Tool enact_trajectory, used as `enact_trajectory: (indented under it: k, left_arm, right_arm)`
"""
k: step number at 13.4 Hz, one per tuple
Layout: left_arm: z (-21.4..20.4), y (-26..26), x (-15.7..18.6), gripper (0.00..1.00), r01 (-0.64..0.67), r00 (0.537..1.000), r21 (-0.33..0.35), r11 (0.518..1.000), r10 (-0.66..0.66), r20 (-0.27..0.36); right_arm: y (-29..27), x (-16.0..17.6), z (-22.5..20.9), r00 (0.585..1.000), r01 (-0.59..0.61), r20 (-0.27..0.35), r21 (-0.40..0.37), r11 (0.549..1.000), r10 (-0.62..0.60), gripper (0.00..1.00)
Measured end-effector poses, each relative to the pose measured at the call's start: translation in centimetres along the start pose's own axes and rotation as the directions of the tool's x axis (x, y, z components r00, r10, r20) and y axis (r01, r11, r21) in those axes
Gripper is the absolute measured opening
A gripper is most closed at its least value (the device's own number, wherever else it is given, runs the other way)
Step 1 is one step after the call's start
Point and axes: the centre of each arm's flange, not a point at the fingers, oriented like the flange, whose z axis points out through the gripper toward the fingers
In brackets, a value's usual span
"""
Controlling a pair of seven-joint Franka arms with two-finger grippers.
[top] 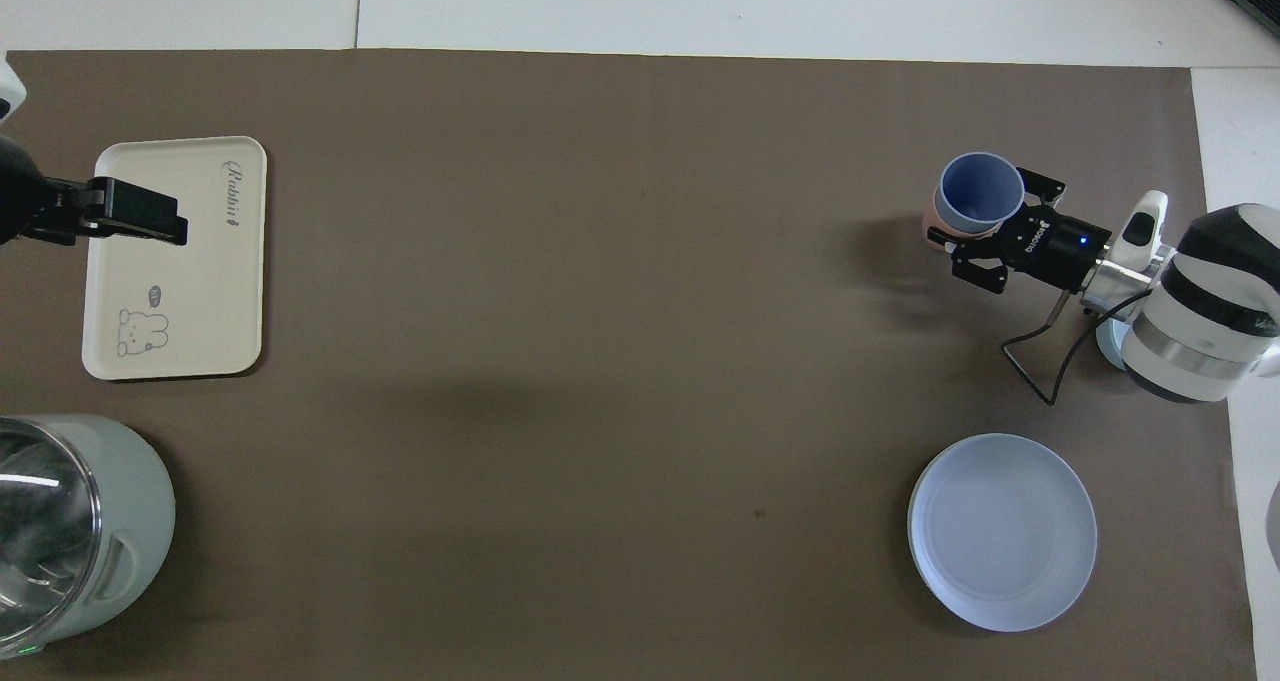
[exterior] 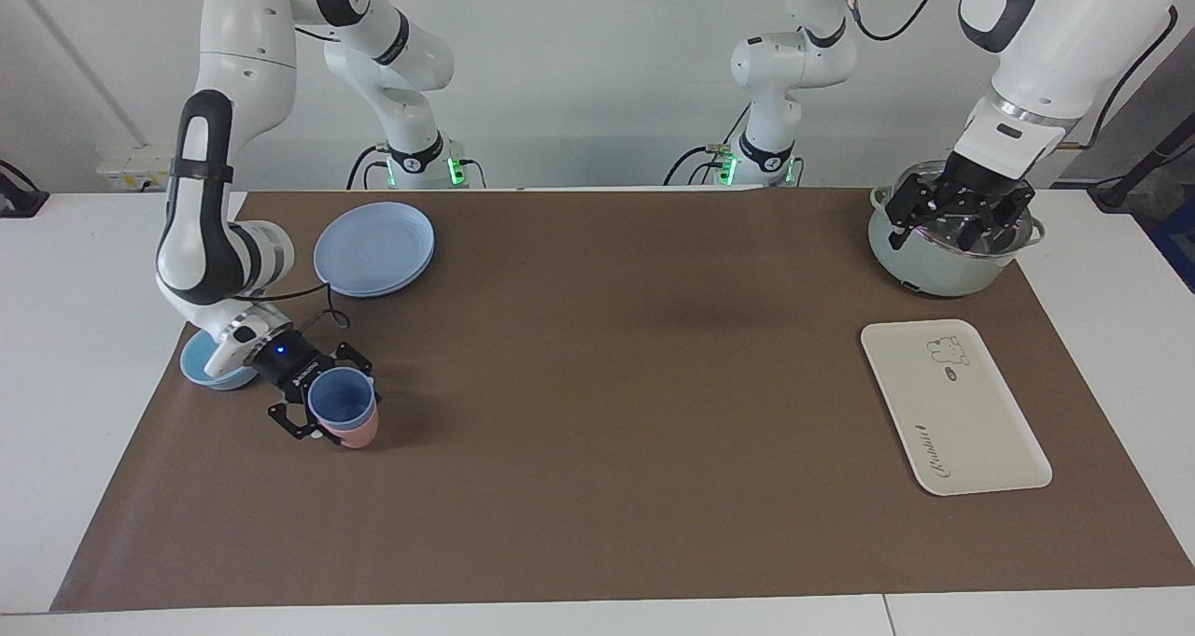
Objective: Place cup on tray
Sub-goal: 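Carry the blue cup with the right gripper while the left gripper approaches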
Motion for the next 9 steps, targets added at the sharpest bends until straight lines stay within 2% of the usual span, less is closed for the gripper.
enact_trajectory:
  k: [3, 6, 7, 9]
  left_arm:
    - [1.6, 1.6, 0.3, 0.99, -0.005, 1.0, -0.075, 0.997, 0.004, -0.021]
    - [2.4, 3.9, 0.6, 0.99, -0.008, 0.999, -0.169, 0.986, 0.001, -0.041]
    - [2.6, 4.9, 0.7, 0.98, 0.004, 0.999, -0.213, 0.977, -0.015, -0.049]
    - [3.5, 7.7, 1.1, 0.98, 0.065, 0.994, -0.349, 0.935, -0.09, -0.056]
  right_arm:
    - [-1.1, 7.3, -0.7, 0.987, 0.0, 0.163, 0.034, 0.999, -0.006, 0.83]
    - [-3.6, 15.3, -1.1, 0.946, 0.019, 0.323, 0.057, 0.998, -0.036, 0.83]
    - [-4.4, 17.5, -1.2, 0.929, 0.02, 0.368, 0.052, 0.998, -0.038, 0.83]
    - [-6.3, 21.4, 0.2, 0.892, 0.028, 0.45, 0.042, 0.999, -0.044, 0.83]
